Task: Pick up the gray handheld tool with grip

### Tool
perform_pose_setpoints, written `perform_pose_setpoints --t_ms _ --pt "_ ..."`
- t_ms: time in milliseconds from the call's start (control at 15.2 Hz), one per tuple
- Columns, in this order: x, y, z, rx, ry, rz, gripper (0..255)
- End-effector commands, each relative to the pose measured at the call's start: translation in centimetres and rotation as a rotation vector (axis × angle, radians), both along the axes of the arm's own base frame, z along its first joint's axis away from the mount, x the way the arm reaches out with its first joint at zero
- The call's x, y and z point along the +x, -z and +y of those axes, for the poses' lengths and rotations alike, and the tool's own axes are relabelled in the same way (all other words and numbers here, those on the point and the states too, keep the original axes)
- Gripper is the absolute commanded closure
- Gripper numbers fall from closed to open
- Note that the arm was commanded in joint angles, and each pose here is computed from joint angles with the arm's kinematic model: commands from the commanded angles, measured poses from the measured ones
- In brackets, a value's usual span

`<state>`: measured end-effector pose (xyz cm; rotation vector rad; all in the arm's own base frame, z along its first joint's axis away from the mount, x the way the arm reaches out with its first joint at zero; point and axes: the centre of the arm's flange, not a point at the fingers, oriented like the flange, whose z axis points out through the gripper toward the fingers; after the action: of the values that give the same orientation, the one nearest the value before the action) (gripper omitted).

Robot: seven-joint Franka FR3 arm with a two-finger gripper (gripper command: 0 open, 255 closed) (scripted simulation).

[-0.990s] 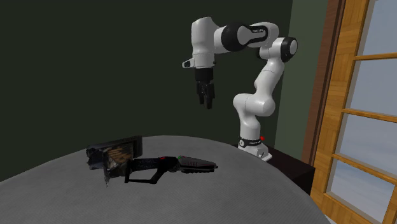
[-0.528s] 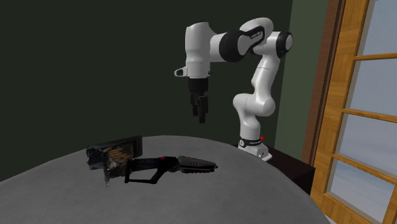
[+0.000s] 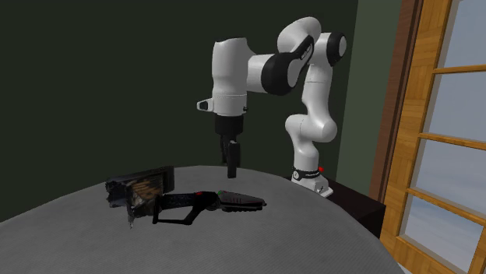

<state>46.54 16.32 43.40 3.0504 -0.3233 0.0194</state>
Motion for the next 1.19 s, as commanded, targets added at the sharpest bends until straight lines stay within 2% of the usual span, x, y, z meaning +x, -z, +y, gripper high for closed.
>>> perform_pose_setpoints --t_ms 0,198,726,858,924,1122 --pt "1.7 1.3 1.8 -0.007 0.006 -0.010 0" --pt "4.4 3.0 4.0 -0.019 0.014 -0.025 0" --pt "4.4 7.0 4.0 -0.019 0.014 -0.025 0" --pt "4.4 7.0 4.0 -0.019 0.014 -0.025 0" --pt "4.4 7.0 4.1 -0.019 0.014 -0.025 255" --pt "4.4 7.0 4.1 -0.019 0.014 -0.025 255"
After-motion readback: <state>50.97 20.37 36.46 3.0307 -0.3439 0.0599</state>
